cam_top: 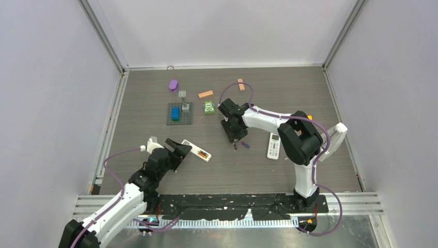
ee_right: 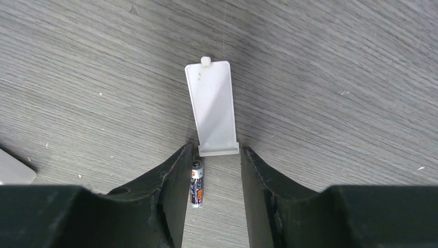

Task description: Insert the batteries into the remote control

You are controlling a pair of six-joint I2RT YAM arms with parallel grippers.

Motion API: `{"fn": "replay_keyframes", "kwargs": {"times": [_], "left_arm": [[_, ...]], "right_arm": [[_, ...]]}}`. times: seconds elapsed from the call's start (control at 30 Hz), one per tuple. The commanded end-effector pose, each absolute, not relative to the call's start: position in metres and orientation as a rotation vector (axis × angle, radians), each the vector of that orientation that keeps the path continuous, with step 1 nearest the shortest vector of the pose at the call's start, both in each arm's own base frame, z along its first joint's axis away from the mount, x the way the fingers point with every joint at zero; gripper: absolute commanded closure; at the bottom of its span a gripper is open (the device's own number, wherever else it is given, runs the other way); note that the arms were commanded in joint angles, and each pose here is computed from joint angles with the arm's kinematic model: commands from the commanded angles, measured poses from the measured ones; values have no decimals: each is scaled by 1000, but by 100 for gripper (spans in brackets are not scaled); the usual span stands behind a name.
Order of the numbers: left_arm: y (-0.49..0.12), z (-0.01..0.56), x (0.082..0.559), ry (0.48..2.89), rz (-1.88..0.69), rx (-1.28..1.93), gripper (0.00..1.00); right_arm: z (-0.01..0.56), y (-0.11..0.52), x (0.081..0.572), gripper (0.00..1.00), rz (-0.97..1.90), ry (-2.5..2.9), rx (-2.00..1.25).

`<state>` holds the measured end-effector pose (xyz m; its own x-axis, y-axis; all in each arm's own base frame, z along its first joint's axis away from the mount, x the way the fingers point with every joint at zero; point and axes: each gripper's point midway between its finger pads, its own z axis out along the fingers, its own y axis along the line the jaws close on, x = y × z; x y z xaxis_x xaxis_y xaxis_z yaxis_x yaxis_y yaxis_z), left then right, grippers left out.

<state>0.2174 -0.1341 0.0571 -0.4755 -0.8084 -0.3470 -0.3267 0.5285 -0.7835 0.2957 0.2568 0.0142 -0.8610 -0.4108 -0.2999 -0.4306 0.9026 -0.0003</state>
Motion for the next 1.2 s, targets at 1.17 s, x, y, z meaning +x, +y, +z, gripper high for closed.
{"fn": "replay_keyframes", "kwargs": {"times": [1.17], "left_arm": [[-215,153,255,2086,-1058,-327,24]], "right_arm": [[112,326,245,82,710,2319,-901]]}}
